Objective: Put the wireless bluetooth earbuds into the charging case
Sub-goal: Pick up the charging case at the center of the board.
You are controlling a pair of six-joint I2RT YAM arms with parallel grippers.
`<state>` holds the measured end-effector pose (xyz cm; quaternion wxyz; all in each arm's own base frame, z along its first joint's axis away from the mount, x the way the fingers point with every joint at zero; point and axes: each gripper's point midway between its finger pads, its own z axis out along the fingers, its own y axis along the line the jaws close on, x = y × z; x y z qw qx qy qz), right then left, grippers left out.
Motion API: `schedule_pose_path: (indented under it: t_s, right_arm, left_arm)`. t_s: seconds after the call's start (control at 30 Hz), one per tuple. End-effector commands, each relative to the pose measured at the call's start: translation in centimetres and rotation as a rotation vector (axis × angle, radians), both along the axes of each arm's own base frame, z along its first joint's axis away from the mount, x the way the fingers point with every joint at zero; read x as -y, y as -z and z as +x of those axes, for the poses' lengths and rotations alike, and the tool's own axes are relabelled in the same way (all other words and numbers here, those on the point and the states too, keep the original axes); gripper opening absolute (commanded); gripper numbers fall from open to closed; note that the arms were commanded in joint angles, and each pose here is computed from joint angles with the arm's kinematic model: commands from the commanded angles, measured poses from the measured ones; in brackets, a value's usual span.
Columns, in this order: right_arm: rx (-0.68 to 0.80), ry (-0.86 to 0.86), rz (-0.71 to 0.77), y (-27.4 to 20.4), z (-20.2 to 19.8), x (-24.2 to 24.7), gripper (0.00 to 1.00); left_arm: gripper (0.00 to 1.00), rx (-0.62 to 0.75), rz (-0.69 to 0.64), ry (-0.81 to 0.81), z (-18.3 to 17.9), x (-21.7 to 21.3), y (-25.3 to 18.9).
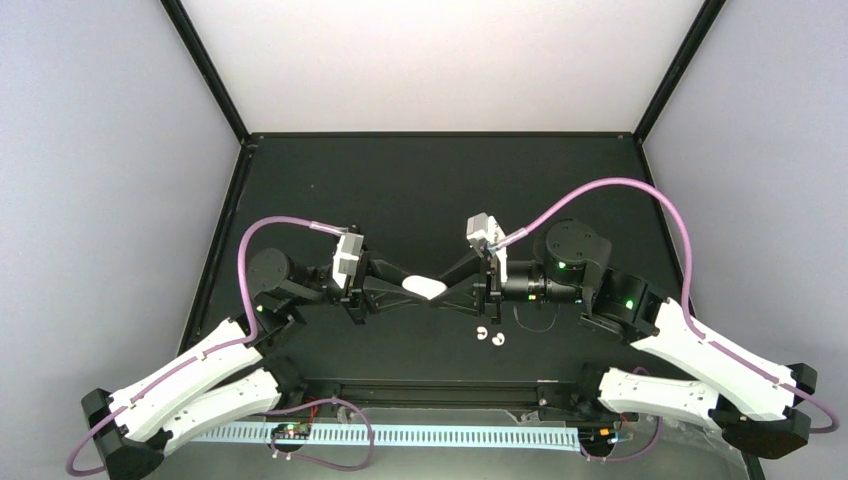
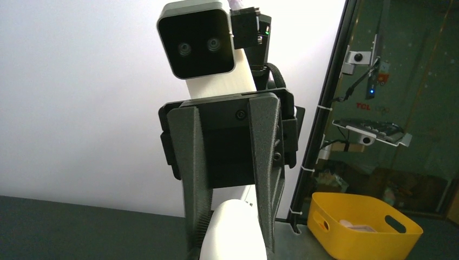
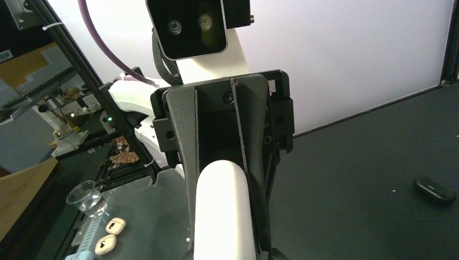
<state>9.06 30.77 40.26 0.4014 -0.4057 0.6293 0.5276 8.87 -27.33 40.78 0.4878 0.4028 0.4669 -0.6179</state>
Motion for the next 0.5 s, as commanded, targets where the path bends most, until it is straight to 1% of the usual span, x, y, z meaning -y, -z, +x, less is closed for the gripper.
schedule_pose_path:
  t_s: [0.0,0.1,0.17,0.27,0.33,0.47]
  right_arm:
    - [0.023,-0.004,0.040,-1.6,-0.2,0.3,0.29]
    - [0.026,-0.008,0.050,-1.9,-0.2,0.3,0.23]
    - [0.029,-0.004,0.059,-1.9,-0.2,0.3,0.20]
    - [0.039,0.010,0.080,-2.2,-0.1,0.6,0.19]
    - [0.048,0.023,0.098,-2.4,0.0,0.9,0.18]
    - [0.057,0.039,0.129,-2.8,0.1,1.2,0.18]
  left_arm:
    - [0.02,0.069,-0.055,0.028,-1.1,-0.7,-2.6]
    - [0.02,0.063,-0.054,0.026,-1.0,-0.7,-2.6]
    - [0.12,0.052,-0.053,0.022,-0.8,-0.6,-2.6]
    - [0.25,0.038,-0.055,0.021,-0.7,-0.6,-2.5]
    - [0.30,0.031,-0.058,0.018,-0.6,-0.6,-2.4]
    - [0.36,0.010,-0.065,0.005,-0.3,-0.6,-2.3]
